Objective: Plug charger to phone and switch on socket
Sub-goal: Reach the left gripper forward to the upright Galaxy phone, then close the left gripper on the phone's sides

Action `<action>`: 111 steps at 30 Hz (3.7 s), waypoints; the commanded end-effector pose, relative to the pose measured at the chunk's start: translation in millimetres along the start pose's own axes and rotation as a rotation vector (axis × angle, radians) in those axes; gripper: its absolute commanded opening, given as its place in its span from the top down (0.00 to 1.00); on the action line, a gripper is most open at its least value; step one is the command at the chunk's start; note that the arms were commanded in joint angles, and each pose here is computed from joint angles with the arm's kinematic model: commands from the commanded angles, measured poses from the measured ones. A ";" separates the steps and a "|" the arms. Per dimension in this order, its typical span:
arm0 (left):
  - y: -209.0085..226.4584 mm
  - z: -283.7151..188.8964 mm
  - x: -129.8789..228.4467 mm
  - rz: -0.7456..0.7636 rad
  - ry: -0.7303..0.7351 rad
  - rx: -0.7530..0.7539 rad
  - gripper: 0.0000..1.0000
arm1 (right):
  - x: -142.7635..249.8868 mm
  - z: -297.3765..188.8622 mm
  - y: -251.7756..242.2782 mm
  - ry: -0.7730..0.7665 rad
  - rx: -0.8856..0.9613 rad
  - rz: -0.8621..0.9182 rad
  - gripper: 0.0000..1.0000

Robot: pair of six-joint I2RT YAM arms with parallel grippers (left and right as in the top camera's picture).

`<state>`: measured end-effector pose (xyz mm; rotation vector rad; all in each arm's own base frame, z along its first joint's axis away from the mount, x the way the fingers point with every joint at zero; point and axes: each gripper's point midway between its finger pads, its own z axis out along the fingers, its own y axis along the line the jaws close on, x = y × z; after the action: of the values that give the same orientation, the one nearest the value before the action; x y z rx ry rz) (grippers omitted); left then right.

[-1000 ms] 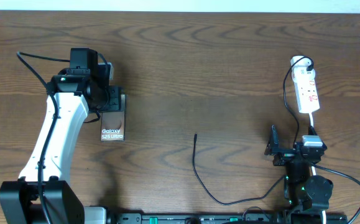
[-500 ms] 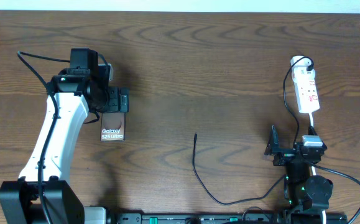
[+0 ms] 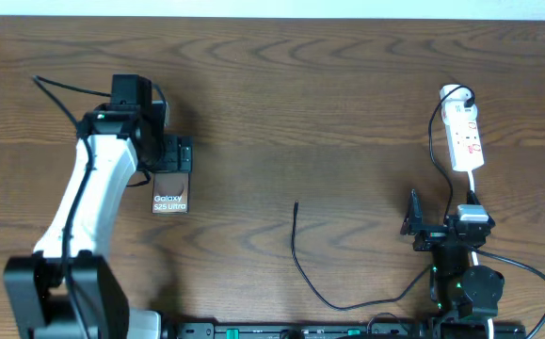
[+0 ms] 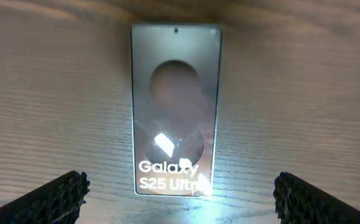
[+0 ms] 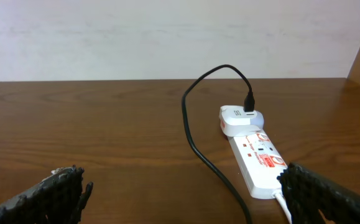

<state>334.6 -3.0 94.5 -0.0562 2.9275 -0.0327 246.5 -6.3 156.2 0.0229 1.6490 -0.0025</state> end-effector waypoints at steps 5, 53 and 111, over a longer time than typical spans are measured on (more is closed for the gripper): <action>5.5 40.7 11.0 0.001 0.109 -0.020 0.02 | 0.8 -0.1 1.7 0.002 -0.006 -0.016 0.01; 15.0 96.7 15.9 0.019 0.195 -0.069 0.02 | 0.8 -0.1 1.7 0.002 -0.006 -0.016 0.01; 12.0 108.6 32.2 0.017 0.215 -0.047 0.02 | 0.8 -0.1 1.7 0.002 -0.006 -0.016 0.01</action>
<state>342.2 0.5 -4.5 -0.0583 3.0849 -0.0137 246.5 -6.3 156.2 0.0229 1.6490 -0.0025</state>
